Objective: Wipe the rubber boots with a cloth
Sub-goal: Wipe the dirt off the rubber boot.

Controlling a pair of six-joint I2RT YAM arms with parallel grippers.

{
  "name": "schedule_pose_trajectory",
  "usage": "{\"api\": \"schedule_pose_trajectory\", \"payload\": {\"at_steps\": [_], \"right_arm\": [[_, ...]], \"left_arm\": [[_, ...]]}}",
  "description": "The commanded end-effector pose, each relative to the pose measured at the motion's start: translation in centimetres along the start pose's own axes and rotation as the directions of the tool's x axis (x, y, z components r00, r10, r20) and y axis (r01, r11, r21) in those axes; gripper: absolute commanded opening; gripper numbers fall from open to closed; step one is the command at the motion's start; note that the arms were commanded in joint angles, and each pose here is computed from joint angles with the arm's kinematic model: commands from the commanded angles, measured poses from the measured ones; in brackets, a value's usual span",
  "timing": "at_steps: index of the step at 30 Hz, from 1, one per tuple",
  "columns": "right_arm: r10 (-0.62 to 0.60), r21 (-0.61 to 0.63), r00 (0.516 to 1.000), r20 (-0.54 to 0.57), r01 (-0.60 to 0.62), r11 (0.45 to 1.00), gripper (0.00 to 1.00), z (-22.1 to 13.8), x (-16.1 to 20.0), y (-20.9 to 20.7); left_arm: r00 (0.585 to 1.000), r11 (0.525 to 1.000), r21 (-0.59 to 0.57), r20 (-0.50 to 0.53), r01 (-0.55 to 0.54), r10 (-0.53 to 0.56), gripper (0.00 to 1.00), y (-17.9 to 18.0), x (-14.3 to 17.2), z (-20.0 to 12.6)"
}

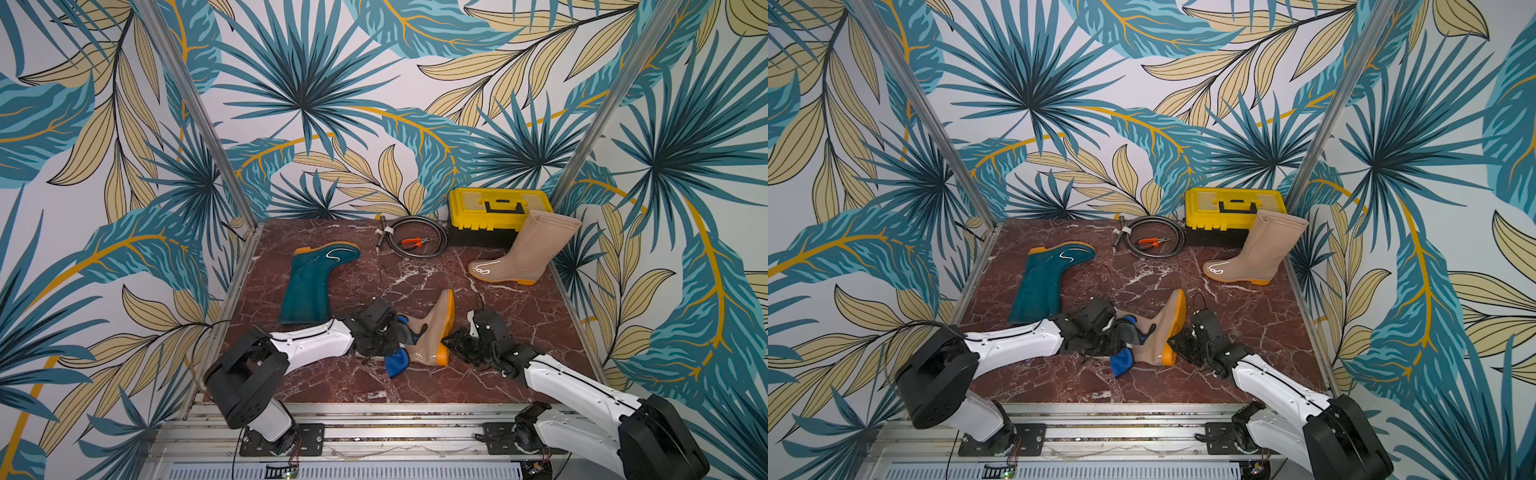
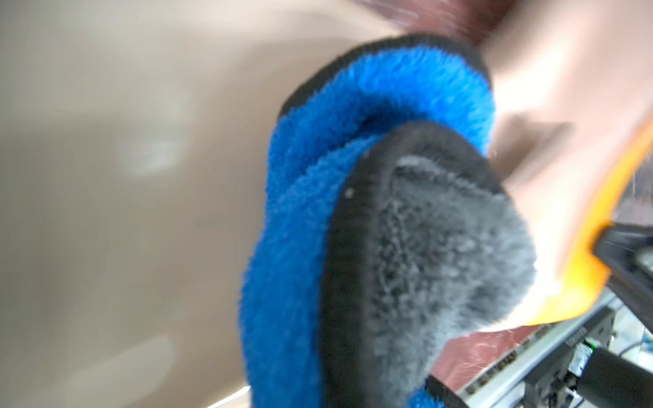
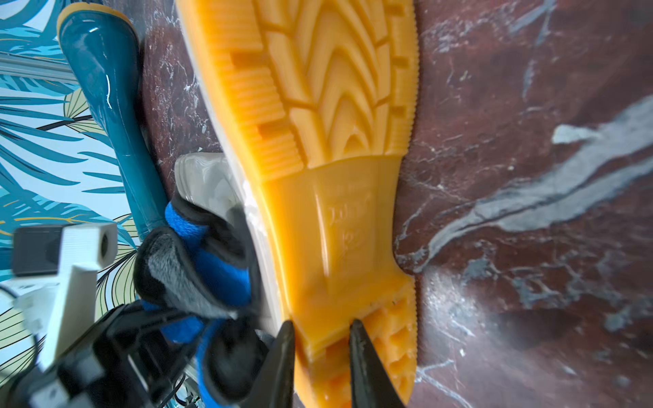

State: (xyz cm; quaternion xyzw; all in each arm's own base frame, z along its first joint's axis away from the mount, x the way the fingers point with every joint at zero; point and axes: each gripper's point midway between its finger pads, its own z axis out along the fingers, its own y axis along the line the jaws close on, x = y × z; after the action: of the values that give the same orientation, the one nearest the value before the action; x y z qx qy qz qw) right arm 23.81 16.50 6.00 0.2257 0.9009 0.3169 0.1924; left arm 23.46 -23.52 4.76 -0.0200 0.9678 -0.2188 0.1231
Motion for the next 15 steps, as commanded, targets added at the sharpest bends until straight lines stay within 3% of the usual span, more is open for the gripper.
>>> {"api": "schedule_pose_trajectory", "payload": {"at_steps": [1,5,9,11,15], "right_arm": [[0.081,0.356,0.995,-0.061,-0.055,0.933,0.17,-0.4,3.4,-10.0],[0.083,0.351,0.995,-0.053,-0.060,0.934,0.17,-0.4,3.3,-10.0],[0.090,0.344,0.995,-0.049,-0.068,0.936,0.17,-0.5,3.3,-9.7],[0.095,0.344,0.994,-0.045,-0.074,0.936,0.17,-0.5,3.2,-9.7],[0.100,0.343,0.994,-0.043,-0.079,0.936,0.17,-0.5,3.2,-9.7]], "left_arm": [[0.997,0.994,-0.083,0.034,0.065,-0.062,0.00,4.5,0.4,-2.4],[0.992,0.997,-0.016,0.105,0.075,-0.072,0.00,3.0,-0.7,-4.8],[0.982,0.997,0.016,0.179,-0.072,0.068,0.00,-3.4,-1.2,-6.0],[0.977,0.990,0.044,0.171,-0.135,0.126,0.00,-6.9,-0.6,-5.2],[0.975,0.952,0.215,0.078,-0.219,0.207,0.00,-14.8,2.0,-1.5]]}}
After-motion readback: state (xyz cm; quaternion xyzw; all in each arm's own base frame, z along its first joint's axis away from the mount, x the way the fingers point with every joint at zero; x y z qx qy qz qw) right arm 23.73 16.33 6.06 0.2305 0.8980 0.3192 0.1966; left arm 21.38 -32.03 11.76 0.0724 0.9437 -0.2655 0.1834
